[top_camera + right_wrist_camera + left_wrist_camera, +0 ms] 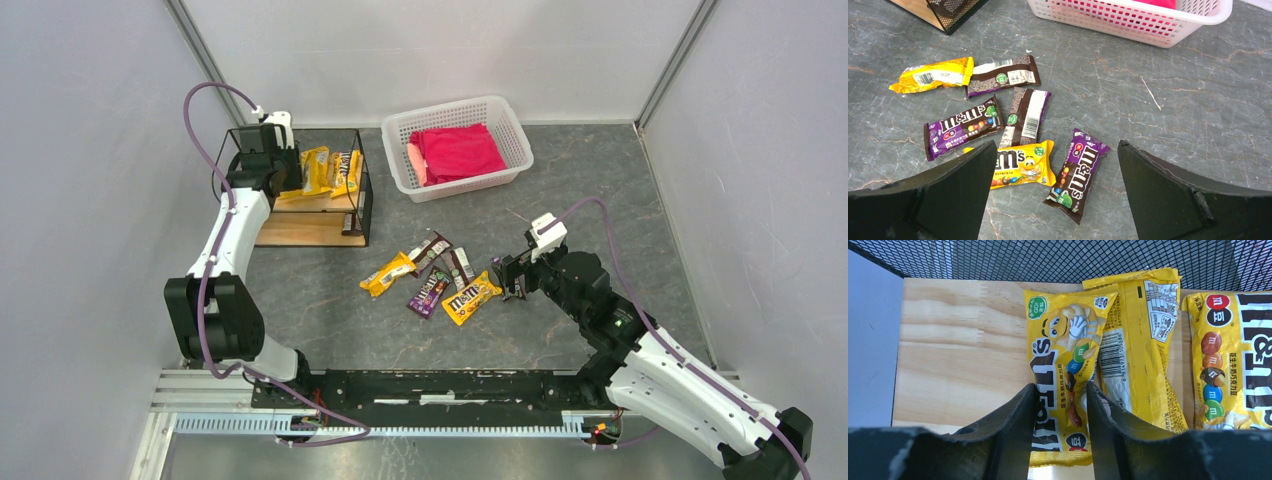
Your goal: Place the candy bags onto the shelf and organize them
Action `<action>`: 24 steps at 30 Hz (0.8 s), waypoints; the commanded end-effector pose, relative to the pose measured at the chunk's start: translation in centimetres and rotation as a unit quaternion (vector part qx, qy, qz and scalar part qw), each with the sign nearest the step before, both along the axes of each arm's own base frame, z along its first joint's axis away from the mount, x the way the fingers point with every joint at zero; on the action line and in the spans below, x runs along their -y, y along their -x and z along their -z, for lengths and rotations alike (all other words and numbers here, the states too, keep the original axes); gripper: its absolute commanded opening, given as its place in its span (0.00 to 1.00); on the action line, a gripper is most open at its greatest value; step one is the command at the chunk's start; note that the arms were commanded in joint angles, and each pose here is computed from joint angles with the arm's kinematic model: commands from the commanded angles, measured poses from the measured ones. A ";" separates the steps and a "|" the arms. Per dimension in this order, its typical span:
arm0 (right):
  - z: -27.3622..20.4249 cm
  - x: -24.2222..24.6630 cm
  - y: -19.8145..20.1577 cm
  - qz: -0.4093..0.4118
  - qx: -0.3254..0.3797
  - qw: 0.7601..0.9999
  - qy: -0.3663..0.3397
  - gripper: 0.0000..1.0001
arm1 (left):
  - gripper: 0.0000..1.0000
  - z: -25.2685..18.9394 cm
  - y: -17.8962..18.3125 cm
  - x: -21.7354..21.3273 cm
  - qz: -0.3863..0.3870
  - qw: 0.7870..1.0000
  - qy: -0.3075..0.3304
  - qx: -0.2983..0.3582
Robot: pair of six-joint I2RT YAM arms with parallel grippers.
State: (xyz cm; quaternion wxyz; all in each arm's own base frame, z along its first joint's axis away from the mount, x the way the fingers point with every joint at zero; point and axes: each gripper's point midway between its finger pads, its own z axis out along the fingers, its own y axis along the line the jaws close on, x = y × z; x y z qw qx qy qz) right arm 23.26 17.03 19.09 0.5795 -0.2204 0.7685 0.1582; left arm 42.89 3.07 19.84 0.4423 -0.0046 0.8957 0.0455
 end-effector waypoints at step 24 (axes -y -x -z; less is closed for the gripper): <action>-2.8 -0.4 -0.6 0.008 0.017 1.000 -0.020 0.98 | 1.00 -15.5 7.9 5.1 0.032 0.973 0.156 0.167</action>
